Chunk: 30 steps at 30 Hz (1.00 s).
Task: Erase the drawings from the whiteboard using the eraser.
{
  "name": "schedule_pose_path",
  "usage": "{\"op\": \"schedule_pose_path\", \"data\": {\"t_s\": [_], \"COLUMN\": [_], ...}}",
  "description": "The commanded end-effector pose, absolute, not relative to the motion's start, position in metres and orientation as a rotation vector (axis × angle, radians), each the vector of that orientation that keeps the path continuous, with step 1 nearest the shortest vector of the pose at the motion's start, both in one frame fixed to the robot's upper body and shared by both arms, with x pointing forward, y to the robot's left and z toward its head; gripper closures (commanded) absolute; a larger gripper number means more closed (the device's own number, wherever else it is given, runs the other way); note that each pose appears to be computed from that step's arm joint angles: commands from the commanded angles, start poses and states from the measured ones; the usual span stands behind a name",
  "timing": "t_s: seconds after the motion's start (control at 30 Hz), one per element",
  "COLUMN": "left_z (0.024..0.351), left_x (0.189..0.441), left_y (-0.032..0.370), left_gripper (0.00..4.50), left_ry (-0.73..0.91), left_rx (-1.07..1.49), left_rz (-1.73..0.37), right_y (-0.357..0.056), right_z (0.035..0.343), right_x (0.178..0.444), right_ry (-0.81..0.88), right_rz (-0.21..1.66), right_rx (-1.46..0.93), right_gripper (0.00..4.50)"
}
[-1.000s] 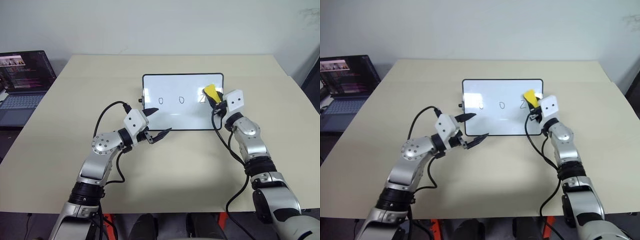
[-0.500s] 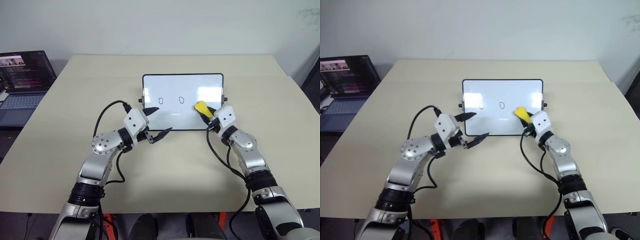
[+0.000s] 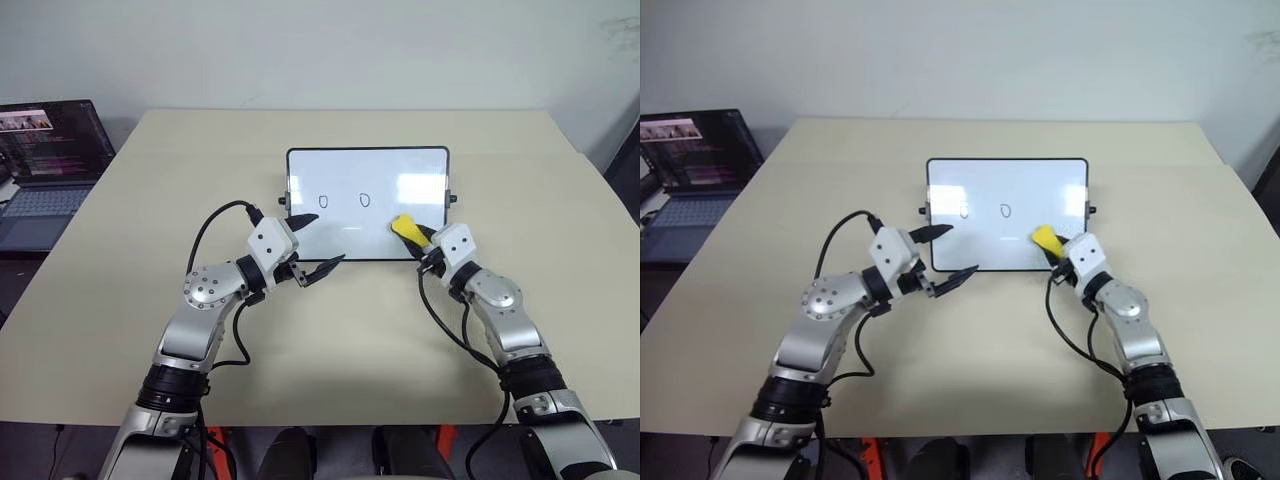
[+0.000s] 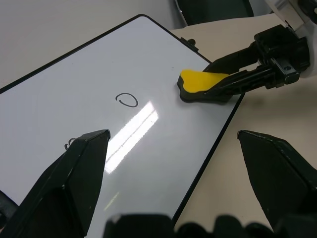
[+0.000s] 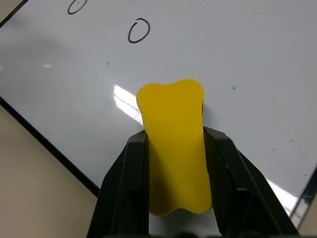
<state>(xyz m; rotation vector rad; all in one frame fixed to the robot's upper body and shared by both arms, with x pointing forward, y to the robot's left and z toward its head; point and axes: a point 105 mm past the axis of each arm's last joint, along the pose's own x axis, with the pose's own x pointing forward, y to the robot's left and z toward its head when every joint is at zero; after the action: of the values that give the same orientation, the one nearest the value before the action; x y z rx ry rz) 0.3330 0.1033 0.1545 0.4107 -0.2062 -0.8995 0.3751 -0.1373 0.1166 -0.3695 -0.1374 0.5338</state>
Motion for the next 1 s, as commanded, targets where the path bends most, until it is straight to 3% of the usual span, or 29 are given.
{"op": "schedule_pose_path", "data": {"t_s": [0.03, 0.3, 1.0], "left_z": [0.167, 0.167, 0.167], "left_x": [0.331, 0.332, 0.335], "left_y": [0.103, 0.104, 0.110], "left_gripper": [0.00, 0.00, 0.00], "left_ry": [-0.262, -0.261, -0.251], "left_rx": [0.406, 0.405, 0.418], "left_rz": [-0.888, -0.886, -0.882], "right_y": [-0.139, -0.134, -0.135], "right_z": [0.147, 0.181, 0.181], "right_x": [0.370, 0.347, 0.353], "right_ry": [-0.227, -0.277, -0.260], "right_rz": [0.510, 0.472, 0.426], "right_rx": [-0.351, -0.287, -0.288], "right_gripper": [3.27, 3.27, 3.27]}}
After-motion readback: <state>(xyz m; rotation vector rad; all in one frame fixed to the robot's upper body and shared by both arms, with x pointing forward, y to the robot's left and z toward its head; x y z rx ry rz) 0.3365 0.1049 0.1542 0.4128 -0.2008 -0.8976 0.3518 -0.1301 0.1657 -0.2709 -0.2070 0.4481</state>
